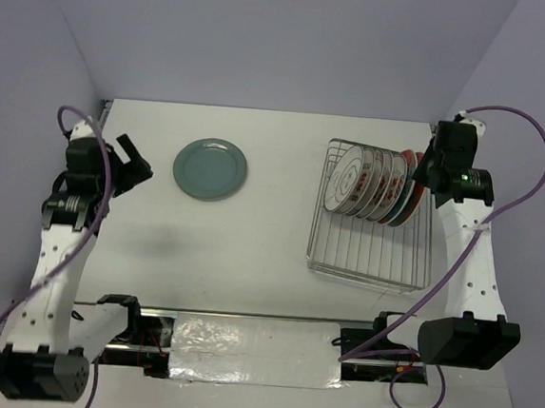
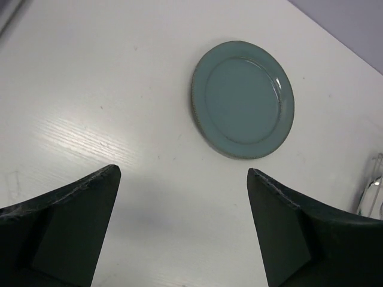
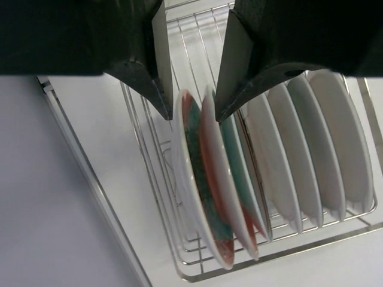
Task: Unload the plates from the dish rack
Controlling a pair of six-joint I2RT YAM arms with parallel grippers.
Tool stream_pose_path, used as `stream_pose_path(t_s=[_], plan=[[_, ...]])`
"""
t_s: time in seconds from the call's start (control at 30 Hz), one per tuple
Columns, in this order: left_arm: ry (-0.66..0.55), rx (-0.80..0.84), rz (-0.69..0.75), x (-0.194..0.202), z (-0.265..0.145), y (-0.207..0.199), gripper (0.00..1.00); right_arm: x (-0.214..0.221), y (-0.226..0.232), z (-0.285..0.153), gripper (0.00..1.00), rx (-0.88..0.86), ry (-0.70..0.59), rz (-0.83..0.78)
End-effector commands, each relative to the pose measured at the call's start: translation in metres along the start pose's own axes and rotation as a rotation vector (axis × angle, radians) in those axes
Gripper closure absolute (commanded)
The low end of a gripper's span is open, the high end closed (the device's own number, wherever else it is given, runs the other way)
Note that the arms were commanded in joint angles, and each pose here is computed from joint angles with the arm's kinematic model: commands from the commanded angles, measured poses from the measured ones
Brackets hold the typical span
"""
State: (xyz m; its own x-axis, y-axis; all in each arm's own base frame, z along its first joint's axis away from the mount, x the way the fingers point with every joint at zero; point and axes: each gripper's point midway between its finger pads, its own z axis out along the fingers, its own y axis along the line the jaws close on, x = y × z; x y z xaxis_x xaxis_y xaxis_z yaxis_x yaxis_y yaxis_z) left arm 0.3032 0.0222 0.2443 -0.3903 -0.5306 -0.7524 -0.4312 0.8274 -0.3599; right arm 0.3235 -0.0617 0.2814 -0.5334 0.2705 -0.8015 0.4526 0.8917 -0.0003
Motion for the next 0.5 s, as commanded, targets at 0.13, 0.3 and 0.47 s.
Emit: stream_pose_path(t_s=[0.13, 0.3, 0.47], plan=[[0.025, 0.069, 0.140, 0.050, -0.006, 0.019, 0.00, -0.021, 0.014, 0.005, 0.63, -0.097, -0.055, 0.008], [0.068, 0.079, 0.169, 0.055, -0.006, 0.014, 0.01, -0.020, 0.021, 0.014, 0.61, -0.118, -0.039, -0.010], [0.055, 0.093, 0.174, 0.055, -0.009, 0.012, 0.00, -0.011, 0.025, 0.033, 0.64, -0.075, 0.029, -0.043]])
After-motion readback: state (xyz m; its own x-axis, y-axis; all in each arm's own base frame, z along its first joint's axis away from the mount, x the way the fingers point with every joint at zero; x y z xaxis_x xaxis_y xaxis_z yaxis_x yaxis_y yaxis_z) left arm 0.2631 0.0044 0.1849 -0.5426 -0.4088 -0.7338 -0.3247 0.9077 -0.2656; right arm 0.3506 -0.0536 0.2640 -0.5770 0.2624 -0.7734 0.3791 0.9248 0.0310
